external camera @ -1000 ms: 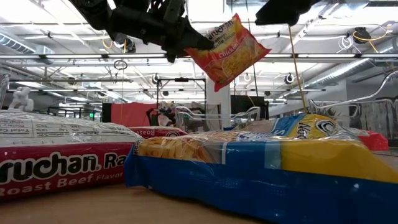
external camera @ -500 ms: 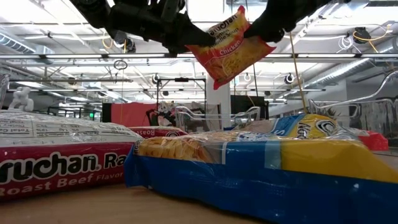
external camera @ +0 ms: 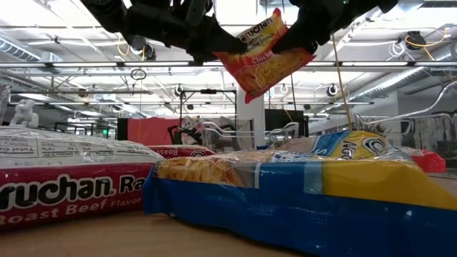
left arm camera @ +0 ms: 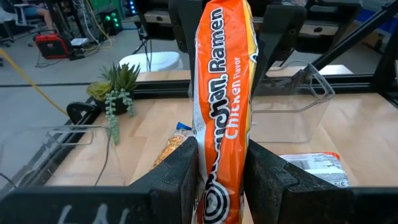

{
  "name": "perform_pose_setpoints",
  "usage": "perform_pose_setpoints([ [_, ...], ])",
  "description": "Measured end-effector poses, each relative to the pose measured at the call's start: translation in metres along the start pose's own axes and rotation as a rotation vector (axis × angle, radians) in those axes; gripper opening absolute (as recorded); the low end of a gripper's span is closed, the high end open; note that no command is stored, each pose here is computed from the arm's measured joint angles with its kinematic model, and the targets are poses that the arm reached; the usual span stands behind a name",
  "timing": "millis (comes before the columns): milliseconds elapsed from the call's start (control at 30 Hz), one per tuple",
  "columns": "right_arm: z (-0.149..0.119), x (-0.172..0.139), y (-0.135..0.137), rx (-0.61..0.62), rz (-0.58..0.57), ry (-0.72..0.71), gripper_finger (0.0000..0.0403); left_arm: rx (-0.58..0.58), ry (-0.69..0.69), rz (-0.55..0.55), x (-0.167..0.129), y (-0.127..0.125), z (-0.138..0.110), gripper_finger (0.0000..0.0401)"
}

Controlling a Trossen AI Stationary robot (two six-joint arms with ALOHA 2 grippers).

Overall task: Sort Maruchan noodles
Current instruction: Put the middle orange noodle pack into the right transparent bin

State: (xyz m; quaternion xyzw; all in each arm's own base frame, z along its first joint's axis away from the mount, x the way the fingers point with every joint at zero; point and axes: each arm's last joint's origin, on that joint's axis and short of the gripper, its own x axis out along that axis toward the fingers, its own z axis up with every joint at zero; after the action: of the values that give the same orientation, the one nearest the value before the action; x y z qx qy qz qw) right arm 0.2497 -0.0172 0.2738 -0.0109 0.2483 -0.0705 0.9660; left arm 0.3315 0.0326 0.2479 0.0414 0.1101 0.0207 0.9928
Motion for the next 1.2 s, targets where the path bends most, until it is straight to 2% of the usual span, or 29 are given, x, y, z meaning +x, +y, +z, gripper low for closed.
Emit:
perform_pose_setpoints([
  [233,0.000,0.000,-0.001,-0.031,0.014,0.001,0.0094,-0.007,0.001,-0.002,0.000,0.000,0.000,0.0113],
  [567,0.000,0.000,-0.001,-0.045,0.009,0.000,0.0110,-0.085,0.002,0.019,0.000,0.000,0.000,0.0117],
  [767,0.000,-0.001,-0.002,-0.050,0.006,0.000,0.0095,-0.107,-0.003,0.013,0.000,-0.003,0.001,0.0181],
  [967,0.000,-0.014,-0.003,-0.010,0.004,0.004,0.0107,-0.116,-0.028,0.110,-0.008,-0.004,0.011,0.0248],
  [1067,-0.002,-0.026,-0.004,0.017,0.005,0.025,0.0104,-0.116,-0.041,0.112,-0.016,-0.004,0.018,0.0267],
  [1200,-0.002,-0.046,-0.005,0.069,0.001,0.045,0.0097,-0.109,-0.025,0.108,-0.027,-0.005,0.024,0.0273],
])
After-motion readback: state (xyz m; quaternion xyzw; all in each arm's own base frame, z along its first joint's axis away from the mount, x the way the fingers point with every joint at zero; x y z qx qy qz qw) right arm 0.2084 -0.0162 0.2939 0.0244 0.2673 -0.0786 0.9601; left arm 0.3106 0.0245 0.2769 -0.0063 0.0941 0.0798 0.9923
